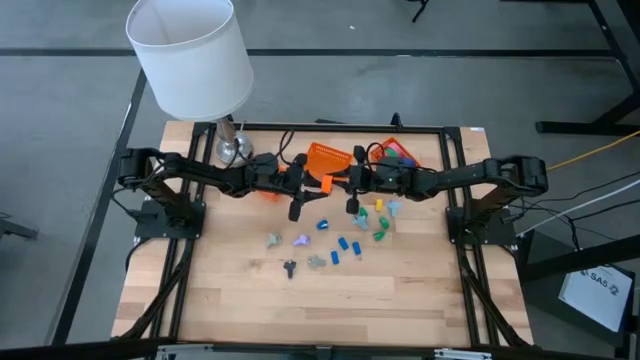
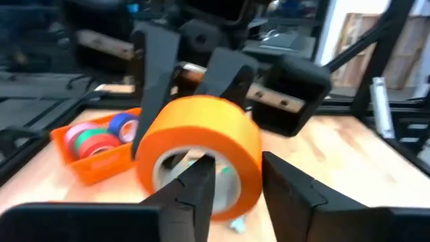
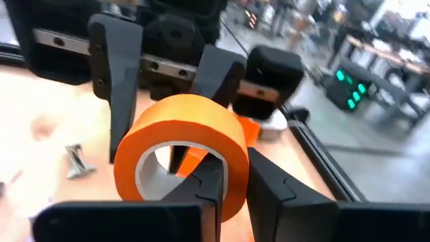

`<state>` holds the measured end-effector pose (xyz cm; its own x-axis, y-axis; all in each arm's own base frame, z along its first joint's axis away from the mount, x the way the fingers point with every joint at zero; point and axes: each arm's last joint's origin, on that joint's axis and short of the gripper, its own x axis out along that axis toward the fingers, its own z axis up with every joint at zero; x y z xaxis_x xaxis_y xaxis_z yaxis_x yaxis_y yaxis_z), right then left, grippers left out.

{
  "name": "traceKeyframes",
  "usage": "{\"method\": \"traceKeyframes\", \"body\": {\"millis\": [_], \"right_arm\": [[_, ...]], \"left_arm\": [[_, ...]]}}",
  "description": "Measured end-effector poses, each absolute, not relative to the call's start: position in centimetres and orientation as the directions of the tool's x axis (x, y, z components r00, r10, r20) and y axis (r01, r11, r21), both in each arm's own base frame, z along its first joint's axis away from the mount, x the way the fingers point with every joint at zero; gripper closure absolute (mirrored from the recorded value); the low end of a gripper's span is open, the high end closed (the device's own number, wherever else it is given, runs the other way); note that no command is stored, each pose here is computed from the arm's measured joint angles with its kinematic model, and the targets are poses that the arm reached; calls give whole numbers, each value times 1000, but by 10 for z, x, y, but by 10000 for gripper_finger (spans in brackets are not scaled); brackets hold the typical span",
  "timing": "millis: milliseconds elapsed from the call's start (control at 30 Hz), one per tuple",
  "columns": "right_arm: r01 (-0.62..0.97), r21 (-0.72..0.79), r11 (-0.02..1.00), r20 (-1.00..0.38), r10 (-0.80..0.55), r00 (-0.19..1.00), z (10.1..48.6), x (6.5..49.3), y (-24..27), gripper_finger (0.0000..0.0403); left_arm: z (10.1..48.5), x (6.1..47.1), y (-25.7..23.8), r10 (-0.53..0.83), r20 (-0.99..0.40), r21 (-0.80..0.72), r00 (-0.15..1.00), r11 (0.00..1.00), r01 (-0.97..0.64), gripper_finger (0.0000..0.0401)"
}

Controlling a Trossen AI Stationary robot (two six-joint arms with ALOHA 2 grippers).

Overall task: Pick and place Stapler, Stapler remover, tape
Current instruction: Put the orange tape into the right orange bin

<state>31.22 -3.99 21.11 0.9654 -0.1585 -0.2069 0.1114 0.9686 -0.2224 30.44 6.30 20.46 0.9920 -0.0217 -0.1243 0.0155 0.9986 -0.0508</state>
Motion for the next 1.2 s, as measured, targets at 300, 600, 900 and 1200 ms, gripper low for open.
{"method": "traceKeyframes", "body": {"millis": [300,600,900,1200], "right_arm": [[277,-140,951,-415,-310,855,217,281,-64,359],[595,-292,749,-616,-623,482,209,240,-78,359],[673,-370,641,-743,-639,200,195,210,-85,359],[679,-428,596,-784,-618,48,190,192,-98,359]], "left_arm": [[204,297,86,140,-163,-20,977,989,-145,234],[198,291,98,187,-233,-12,954,981,-195,223],[198,289,105,206,-234,30,950,978,-205,223],[197,288,105,205,-243,53,948,979,-197,223]]}}
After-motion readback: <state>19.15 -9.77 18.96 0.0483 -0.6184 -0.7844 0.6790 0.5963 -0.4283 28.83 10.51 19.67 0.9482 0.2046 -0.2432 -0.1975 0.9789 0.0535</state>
